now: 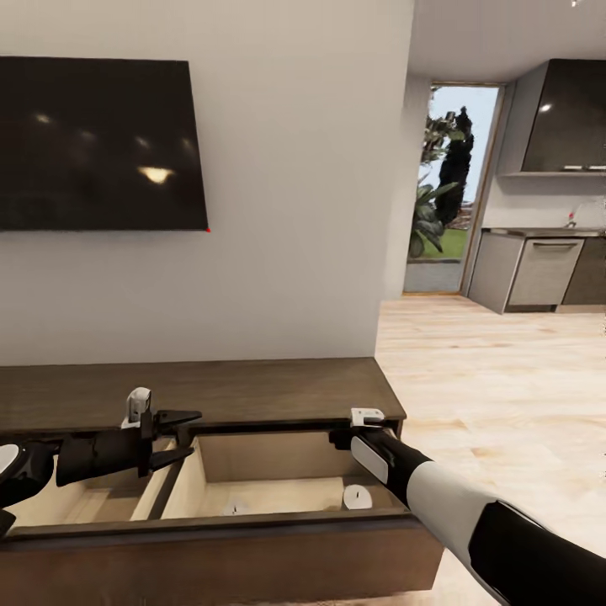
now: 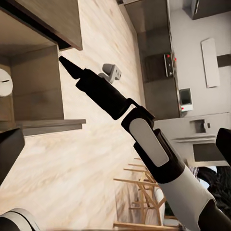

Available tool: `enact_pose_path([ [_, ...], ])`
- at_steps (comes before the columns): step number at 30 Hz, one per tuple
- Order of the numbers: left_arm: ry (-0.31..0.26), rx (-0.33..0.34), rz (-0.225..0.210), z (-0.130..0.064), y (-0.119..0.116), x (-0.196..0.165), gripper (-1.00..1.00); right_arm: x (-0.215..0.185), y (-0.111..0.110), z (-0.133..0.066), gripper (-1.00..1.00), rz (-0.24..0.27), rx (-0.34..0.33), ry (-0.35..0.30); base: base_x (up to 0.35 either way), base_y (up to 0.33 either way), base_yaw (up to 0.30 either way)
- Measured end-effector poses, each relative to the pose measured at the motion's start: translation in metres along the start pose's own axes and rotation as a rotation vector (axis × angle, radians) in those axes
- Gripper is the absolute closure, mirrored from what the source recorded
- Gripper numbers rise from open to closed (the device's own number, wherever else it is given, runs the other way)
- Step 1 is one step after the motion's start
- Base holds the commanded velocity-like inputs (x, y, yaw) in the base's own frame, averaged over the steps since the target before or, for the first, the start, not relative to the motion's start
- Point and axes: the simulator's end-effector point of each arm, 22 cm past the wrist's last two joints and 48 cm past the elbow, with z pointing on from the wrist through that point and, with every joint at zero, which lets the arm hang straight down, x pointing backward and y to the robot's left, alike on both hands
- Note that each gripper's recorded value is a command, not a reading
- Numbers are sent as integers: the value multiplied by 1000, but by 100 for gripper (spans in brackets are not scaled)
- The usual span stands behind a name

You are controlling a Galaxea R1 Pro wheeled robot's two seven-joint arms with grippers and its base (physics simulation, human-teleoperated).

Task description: Place each of the two pumpkins and all three candles from the living room inside a cabinet in the living room (use any cabinet), then make sure every cabinet is closed, and position the cauldron so it is next to a table in the living room.

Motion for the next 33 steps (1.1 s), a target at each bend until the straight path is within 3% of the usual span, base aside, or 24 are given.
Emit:
enact_pose_path([
  [33, -2, -8, 1, -7, -65, -34, -100, -66, 4, -35, -100, 0, -1, 1, -342, 0, 0],
])
